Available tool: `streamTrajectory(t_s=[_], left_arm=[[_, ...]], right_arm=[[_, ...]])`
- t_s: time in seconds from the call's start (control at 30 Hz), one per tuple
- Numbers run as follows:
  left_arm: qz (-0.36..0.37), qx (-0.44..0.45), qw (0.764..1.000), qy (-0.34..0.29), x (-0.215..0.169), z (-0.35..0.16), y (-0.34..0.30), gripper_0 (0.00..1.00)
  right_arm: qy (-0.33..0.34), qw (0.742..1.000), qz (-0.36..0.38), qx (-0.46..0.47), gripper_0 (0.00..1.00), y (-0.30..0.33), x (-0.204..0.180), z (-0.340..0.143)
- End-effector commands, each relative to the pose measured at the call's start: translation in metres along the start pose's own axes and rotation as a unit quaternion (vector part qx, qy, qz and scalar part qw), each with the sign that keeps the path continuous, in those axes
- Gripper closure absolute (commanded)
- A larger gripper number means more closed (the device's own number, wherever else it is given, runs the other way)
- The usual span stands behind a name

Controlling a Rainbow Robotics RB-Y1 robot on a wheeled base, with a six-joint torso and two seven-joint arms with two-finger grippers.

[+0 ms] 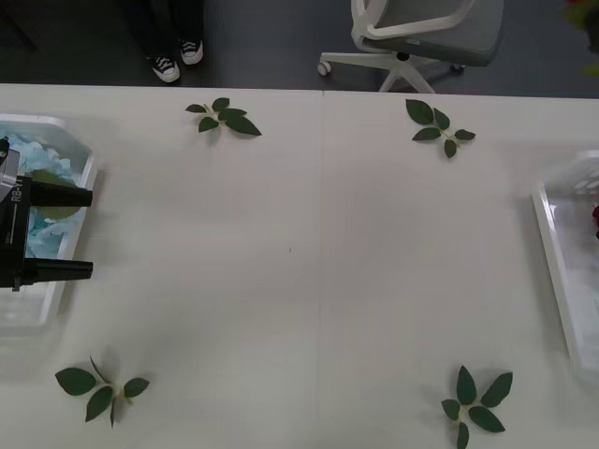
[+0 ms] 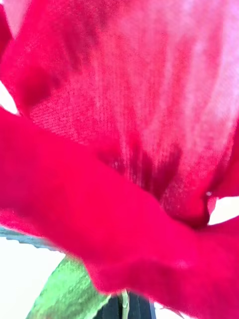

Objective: Put the red flowers into the right box and the blue flowers into the left box

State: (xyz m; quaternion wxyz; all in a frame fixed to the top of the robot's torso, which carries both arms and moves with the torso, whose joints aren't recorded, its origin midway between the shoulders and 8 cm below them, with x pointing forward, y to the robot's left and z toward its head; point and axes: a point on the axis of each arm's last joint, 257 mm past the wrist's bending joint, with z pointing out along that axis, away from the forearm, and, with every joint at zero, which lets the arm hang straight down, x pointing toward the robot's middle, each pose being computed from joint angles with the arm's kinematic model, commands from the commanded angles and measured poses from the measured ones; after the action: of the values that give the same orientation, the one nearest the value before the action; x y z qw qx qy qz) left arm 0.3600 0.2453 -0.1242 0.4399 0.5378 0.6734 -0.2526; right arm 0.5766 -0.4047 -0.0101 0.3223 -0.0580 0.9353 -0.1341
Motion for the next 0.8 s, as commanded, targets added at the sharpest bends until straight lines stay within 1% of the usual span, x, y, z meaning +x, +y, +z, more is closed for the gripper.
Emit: streamTrajectory(t_s=[0.03,0.1,0.13,0.2,0.23,0.3,0.37,0.5,0.6,0.8], left_arm=[[0.035,-0.007,0.999,0.011,-0.005,-0.011,0.004,0.00],[0.035,-0.007,0.999,0.011,-0.005,-0.011,0.004,0.00],[0.035,-0.007,0.999,0.011,-0.005,-0.011,0.004,0.00],[0.035,-0.007,0.999,0.011,-0.005,-0.011,0.004,0.00],[0.035,-0.007,0.999,0.011,-0.005,-0.011,0.004,0.00],[0.035,-0.007,0.999,0.011,-0.005,-0.011,0.004,0.00],[0.035,-0.007,0.999,0.011,-0.005,-0.011,0.004,0.00],[0.035,-0.007,0.999,0.011,-0.005,-0.011,0.004,0.00],[0.035,-0.007,0.999,0.011,-0.005,-0.011,0.004,0.00],[0.035,-0.007,0.999,0.011,-0.005,-0.011,0.004,0.00]], right_arm=[[-0.001,0.997,0.066,0.033,1.00,-0.041,0.028,-0.007],[0.005,0.996,0.074,0.056,1.00,-0.066,0.058,-0.004],[0.006,0.996,0.073,0.058,1.00,-0.071,0.066,-0.003],[0.013,0.995,0.083,0.059,1.00,-0.088,0.097,0.001],[0.017,0.995,0.084,0.059,1.00,-0.092,0.106,0.002],[0.034,0.993,0.095,0.055,1.00,-0.099,0.140,0.008],[0.043,0.992,0.106,0.059,1.00,-0.102,0.166,0.012],[0.050,0.988,0.125,0.082,1.00,-0.116,0.217,0.017],[0.052,0.986,0.134,0.086,1.00,-0.122,0.239,0.020],[0.066,0.981,0.158,0.090,1.00,-0.131,0.260,0.025]])
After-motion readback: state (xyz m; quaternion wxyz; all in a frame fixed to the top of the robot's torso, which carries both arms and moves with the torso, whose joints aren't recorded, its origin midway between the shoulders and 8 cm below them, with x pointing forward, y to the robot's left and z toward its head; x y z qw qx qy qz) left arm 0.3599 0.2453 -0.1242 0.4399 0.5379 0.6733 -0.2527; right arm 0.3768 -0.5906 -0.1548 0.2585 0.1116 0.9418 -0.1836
